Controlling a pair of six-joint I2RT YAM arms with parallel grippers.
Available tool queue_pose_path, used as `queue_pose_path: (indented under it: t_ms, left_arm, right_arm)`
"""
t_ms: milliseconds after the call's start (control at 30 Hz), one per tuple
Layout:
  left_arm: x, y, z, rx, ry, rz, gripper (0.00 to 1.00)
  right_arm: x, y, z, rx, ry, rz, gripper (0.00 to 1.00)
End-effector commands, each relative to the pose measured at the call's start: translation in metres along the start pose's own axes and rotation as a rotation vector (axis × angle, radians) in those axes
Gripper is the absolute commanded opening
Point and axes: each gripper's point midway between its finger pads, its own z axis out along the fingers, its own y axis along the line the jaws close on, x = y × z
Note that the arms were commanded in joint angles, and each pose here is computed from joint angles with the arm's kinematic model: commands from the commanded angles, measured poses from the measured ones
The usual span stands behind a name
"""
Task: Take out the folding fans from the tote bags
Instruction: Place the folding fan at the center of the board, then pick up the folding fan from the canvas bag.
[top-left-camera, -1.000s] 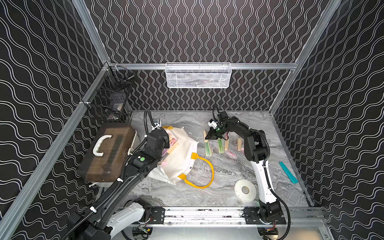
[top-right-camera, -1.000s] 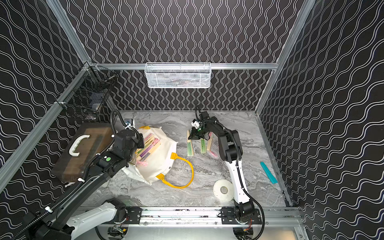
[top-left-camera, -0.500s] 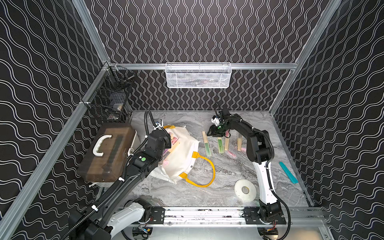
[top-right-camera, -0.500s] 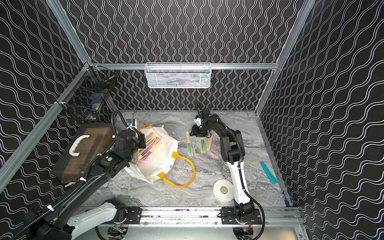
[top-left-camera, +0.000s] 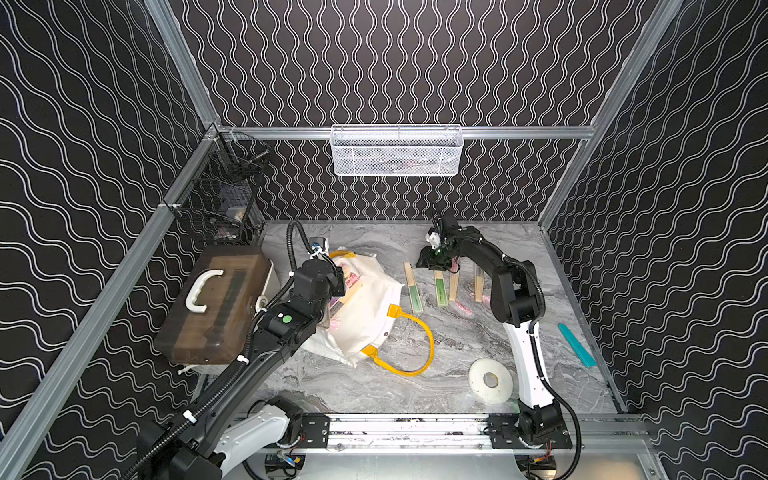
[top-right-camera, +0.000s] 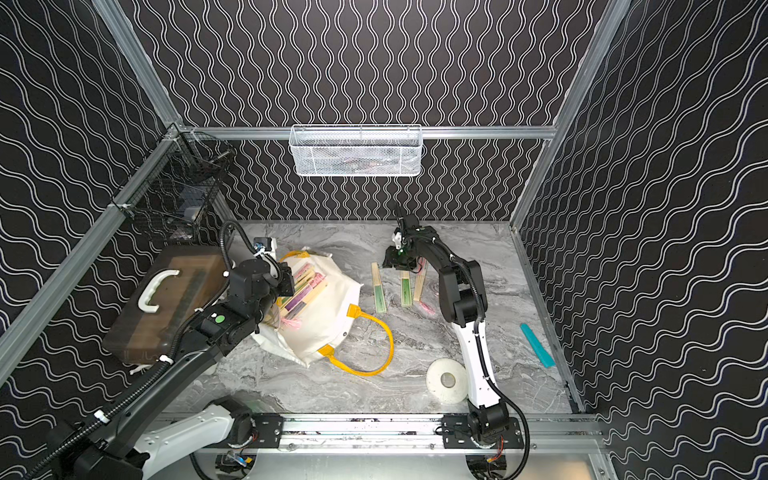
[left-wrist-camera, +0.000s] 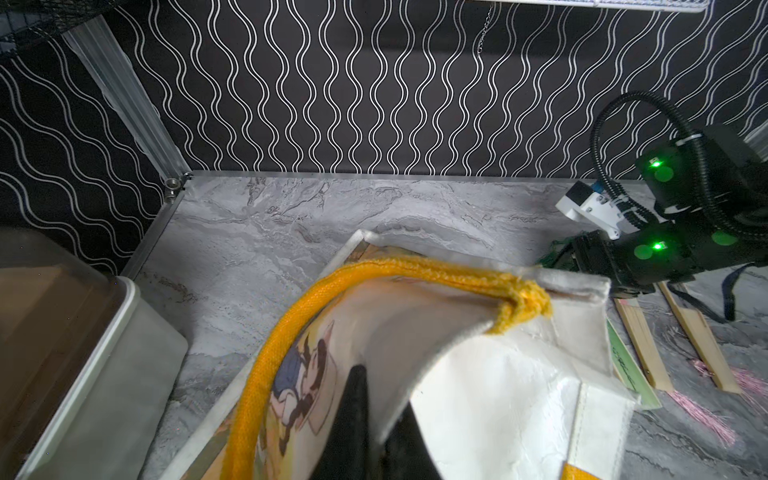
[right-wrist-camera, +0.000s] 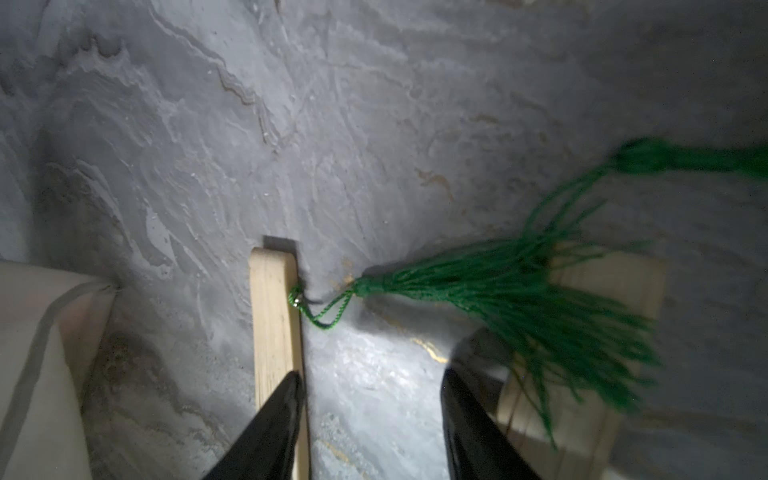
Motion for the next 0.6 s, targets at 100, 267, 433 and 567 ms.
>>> queue_pose_path:
  t_ms: [100,267,433,567]
  left_arm:
    - [-0.018,-0.005,-0.003,0.033,-0.072,-0.049,0.0]
    - [-0.013,-0.014,-0.006,0.097,-0.077,-0.055,0.0]
    - [-0.004,-0.022,-0.009,0.164,-0.071,-0.063,0.0]
    - [0.0,-0.025,-0.008,0.182,-0.06,-0.068,0.0]
  right_arm:
    - [-0.011,-0.014,0.018,0.056,-0.028,0.024,0.56]
    - [-0.03,-0.018,0.031,0.073,-0.077,0.032,0.57]
    - [-0.053,-0.01,0.039,0.024,-0.152,0.028,0.59]
    - [-0.074,0.008,0.02,-0.008,-0.209,0.005,0.58]
